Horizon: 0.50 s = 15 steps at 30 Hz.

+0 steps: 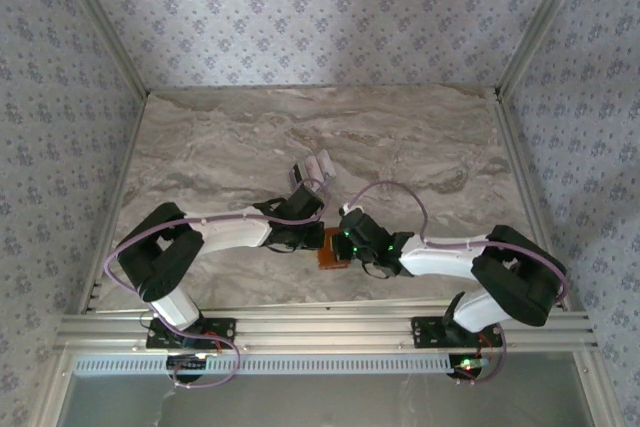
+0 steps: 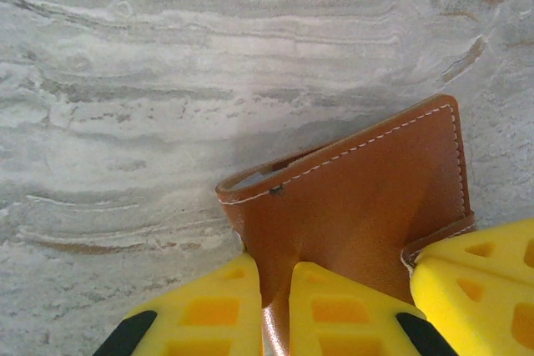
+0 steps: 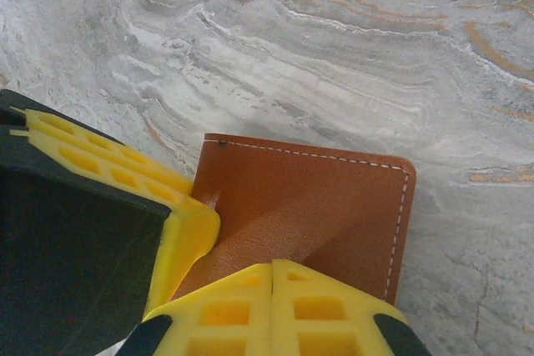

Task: Put the credit cards into the card holder
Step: Close the button on the card holder.

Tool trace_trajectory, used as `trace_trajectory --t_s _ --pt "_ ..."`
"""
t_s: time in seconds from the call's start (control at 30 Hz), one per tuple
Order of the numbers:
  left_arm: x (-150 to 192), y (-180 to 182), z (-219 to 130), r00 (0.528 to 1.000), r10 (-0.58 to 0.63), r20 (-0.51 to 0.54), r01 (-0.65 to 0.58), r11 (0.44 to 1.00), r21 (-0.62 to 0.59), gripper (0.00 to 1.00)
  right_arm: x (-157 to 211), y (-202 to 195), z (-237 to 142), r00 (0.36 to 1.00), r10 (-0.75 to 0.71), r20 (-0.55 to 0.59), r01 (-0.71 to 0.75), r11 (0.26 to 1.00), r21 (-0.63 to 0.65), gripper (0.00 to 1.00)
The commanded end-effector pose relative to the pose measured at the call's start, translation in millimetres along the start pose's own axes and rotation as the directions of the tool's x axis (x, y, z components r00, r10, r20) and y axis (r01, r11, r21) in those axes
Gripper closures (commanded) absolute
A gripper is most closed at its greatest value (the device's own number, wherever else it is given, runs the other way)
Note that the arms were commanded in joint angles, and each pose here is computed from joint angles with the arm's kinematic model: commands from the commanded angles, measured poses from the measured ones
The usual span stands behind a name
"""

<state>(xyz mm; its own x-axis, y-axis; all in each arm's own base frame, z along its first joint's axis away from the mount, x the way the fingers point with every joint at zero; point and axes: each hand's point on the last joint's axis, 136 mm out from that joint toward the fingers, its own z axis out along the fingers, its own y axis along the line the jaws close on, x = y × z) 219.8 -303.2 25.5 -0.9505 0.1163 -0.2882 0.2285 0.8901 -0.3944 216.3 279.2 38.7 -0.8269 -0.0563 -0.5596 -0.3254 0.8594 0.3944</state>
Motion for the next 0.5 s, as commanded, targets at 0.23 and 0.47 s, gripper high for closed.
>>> trace_trajectory --t_s 0.23,0.47 --pt "31 42 25 0.995 -0.037 -0.093 0.025 0.991 -0.134 0.89 105 -40 -3 0.950 0.025 -0.312 0.020 0.990 0.140 1.00" --pt "31 41 25 0.995 -0.040 -0.094 0.028 0.991 -0.131 0.89 121 -53 -2 0.939 0.070 -0.335 -0.006 0.982 0.188 1.00"
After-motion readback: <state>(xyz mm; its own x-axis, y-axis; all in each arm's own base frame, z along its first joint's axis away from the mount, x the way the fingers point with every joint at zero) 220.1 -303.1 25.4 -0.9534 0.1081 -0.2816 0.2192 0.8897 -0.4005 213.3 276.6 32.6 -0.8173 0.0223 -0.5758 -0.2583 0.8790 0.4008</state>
